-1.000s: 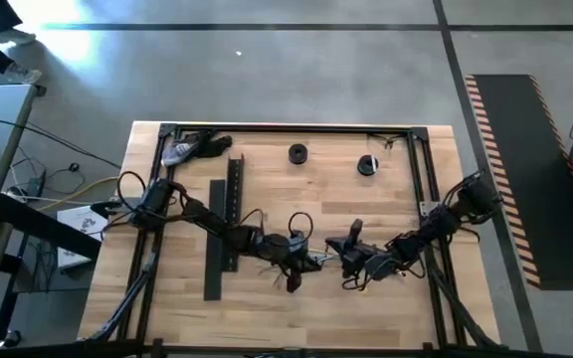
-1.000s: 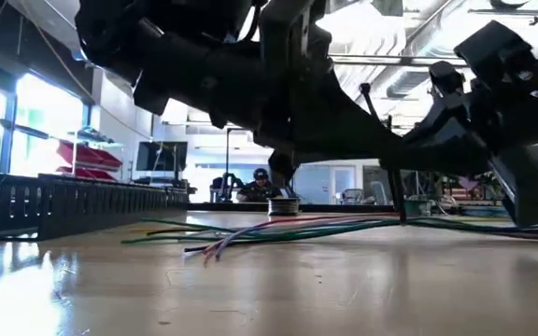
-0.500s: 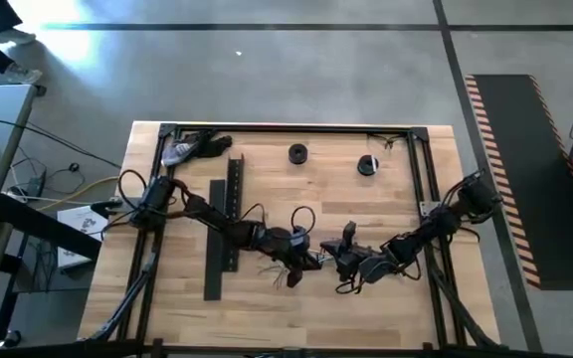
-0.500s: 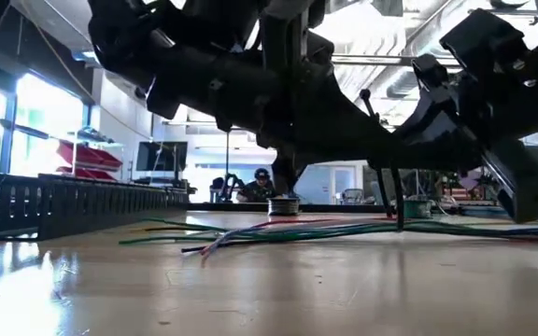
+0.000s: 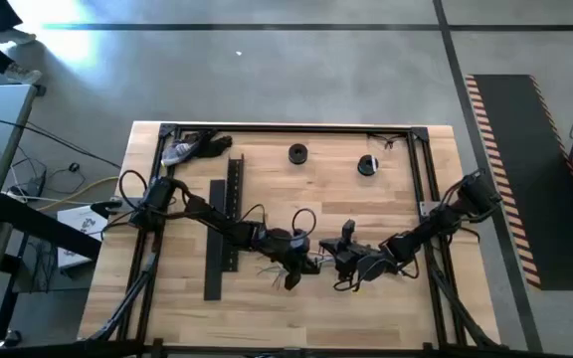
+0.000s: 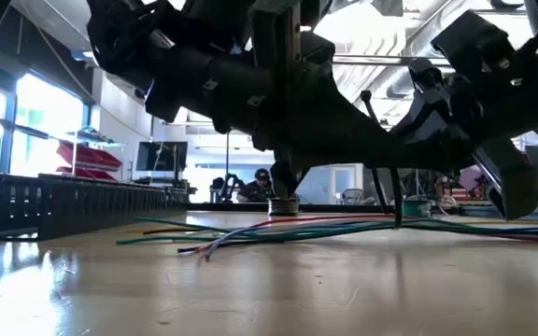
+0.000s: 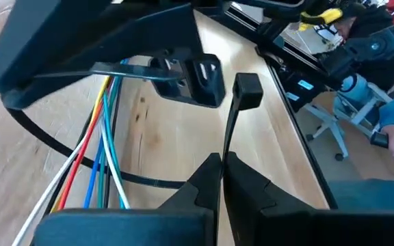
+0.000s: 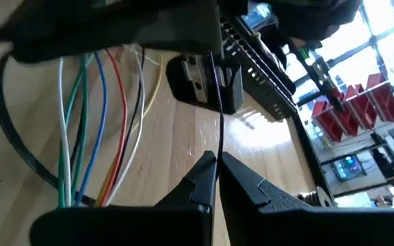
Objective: Ziptie cables
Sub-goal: Wrap the black zip tie on the cable
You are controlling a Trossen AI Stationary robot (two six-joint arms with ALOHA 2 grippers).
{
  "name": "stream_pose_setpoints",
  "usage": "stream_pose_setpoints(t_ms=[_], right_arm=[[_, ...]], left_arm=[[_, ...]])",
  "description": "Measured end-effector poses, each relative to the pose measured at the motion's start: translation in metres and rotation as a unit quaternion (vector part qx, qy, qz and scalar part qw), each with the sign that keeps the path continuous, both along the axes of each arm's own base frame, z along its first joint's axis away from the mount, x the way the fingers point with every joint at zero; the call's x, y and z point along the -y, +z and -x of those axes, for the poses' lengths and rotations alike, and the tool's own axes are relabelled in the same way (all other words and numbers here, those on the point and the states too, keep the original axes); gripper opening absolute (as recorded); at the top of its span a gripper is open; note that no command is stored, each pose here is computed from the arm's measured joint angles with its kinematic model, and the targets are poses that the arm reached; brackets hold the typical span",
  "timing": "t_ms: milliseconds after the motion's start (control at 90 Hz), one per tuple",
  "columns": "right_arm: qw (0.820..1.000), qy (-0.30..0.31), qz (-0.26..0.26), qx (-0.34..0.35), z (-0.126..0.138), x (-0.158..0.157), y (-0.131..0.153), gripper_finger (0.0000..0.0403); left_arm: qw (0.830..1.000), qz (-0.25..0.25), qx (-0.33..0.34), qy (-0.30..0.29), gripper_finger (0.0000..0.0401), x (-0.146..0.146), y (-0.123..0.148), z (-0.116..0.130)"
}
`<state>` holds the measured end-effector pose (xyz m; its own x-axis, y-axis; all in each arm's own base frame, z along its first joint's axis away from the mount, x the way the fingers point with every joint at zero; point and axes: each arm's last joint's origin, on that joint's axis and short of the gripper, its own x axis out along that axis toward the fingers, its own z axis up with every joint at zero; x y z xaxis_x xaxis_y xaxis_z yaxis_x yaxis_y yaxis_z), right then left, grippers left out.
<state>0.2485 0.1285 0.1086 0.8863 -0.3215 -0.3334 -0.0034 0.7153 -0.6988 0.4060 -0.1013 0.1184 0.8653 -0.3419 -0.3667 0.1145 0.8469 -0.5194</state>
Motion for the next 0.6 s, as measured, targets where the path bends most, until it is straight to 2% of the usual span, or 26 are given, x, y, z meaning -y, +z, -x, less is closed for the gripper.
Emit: stream_pose_setpoints(t_ms=[267,600], right_arm=[[1.000,0.020,0.020,-0.007,-0.0006,-0.0009,0.0008,0.0000],[0.999,0.032,0.009,0.005,-0.0021,-0.0024,0.0035,0.0000]], left_arm=[[1.000,0.000,0.000,-0.005,0.0000,0.0004,-0.0001,0.0002],[1.000,-0.008,0.002,-0.009,0.0000,0.0004,-0.0002,0.0002]])
